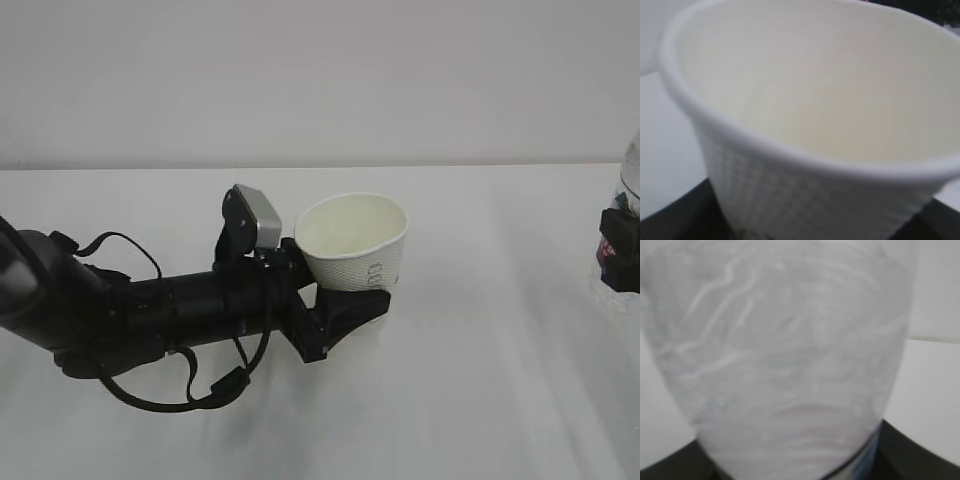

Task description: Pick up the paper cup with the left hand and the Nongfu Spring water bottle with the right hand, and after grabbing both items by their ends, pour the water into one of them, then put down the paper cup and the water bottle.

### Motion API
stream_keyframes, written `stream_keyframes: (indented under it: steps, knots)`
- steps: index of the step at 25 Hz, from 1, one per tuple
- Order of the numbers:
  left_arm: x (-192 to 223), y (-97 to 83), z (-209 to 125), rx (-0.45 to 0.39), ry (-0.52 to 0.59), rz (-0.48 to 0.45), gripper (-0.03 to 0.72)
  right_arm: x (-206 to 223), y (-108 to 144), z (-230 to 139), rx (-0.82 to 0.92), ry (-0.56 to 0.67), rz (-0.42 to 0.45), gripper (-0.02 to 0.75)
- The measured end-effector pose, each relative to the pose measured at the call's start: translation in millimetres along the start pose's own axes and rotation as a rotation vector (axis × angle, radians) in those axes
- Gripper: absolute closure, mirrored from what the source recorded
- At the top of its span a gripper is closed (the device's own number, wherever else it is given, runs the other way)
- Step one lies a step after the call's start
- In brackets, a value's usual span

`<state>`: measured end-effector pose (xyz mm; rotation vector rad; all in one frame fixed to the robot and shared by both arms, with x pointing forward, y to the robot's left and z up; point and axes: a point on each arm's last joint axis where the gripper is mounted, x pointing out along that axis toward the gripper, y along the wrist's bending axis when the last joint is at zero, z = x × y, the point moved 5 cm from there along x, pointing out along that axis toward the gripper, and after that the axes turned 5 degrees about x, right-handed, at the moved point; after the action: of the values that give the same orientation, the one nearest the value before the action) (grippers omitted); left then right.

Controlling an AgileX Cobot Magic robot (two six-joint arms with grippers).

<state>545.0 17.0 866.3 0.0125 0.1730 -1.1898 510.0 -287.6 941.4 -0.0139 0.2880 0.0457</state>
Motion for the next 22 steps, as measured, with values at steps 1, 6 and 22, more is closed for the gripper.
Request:
stream_keyframes:
  steps: [1,6,22]
  knots:
    - [3.5,-2.0,2.9,0.008,-0.008,-0.009,0.139,-1.6,0.0,0.4,0.0,-0.002,0.0,0.332]
    - [19.4,-15.7,14.1,0.032,-0.038,-0.056,0.139,-9.3,0.0,3.5,-0.001,-0.007,0.0,0.332]
    - [43.2,-60.0,6.6,0.055,0.046,-0.148,0.139,-19.9,1.0,-10.0,-0.008,0.063,0.006,0.332]
